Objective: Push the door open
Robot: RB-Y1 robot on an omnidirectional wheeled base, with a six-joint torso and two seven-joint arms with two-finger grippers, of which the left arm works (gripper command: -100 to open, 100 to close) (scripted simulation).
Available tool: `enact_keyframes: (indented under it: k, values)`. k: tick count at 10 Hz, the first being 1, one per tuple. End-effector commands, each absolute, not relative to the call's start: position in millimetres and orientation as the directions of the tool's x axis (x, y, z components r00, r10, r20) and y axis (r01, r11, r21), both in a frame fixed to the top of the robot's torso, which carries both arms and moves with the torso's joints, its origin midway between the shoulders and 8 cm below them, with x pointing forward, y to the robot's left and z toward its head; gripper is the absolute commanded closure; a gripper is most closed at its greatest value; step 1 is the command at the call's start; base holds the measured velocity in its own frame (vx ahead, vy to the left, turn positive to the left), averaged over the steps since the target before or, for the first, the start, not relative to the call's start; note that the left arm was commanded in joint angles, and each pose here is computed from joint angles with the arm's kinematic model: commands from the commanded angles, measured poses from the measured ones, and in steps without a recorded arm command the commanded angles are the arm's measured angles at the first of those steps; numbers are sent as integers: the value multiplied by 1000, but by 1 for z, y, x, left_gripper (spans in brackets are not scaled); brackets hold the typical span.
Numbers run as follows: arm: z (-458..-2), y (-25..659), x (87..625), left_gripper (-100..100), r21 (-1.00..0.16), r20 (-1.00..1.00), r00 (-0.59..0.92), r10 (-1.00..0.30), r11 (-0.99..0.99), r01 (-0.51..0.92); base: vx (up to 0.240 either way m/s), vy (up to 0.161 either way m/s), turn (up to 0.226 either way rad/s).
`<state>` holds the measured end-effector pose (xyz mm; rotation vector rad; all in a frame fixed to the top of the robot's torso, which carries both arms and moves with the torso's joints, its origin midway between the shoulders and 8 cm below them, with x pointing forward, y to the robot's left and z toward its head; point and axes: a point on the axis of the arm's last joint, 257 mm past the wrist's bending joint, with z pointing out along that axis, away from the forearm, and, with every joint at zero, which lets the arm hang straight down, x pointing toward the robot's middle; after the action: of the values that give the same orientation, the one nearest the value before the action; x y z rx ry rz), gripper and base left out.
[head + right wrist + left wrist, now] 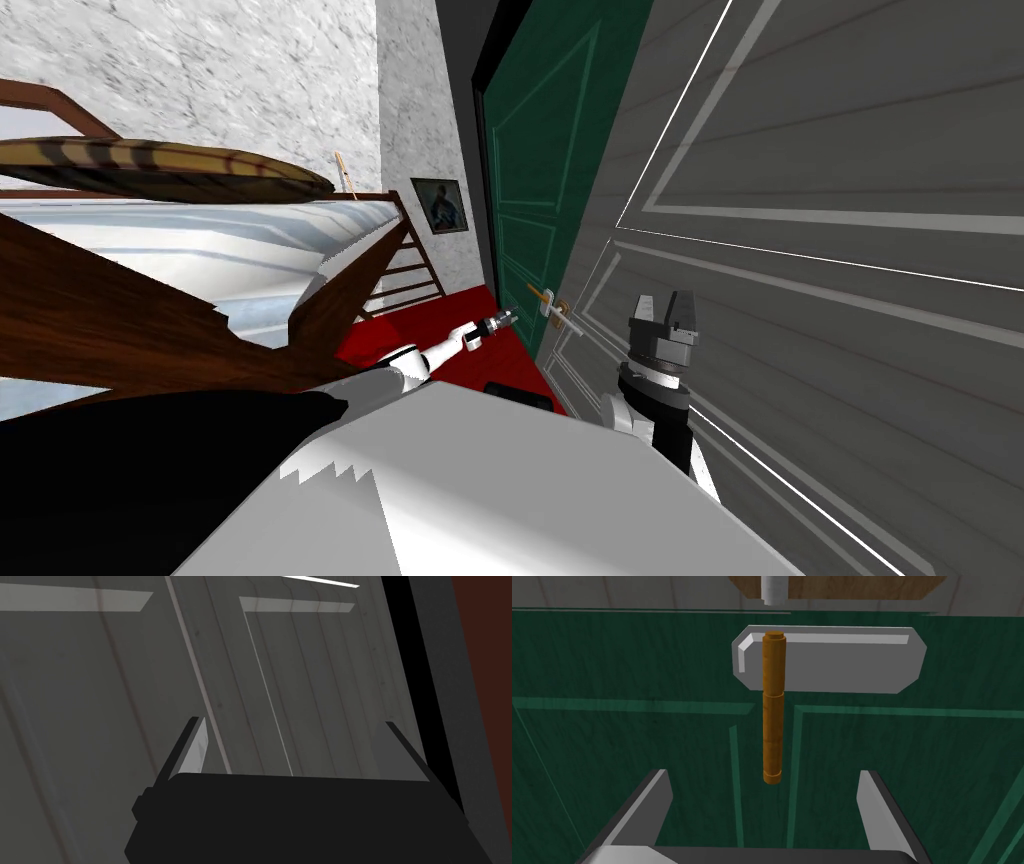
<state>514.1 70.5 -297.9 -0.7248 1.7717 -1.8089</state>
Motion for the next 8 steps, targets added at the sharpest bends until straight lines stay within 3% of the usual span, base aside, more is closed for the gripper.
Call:
enact_keyframes:
  k: [1,2,4,8]
  values:
    - [-295,75,520,-100,-1000,13,-733,-680,-13,-6,234,40,-113]
    - [-293,79,524,-100,-1000,2,-733,-680,-2,-1,246,51,-120]
    - [-294,76,522,-100,-1000,8,-733,-680,-8,-4,48,11,0]
    - [-311,76,508,-100,-999,32,-730,-683,-13,-33,-199,-47,-58]
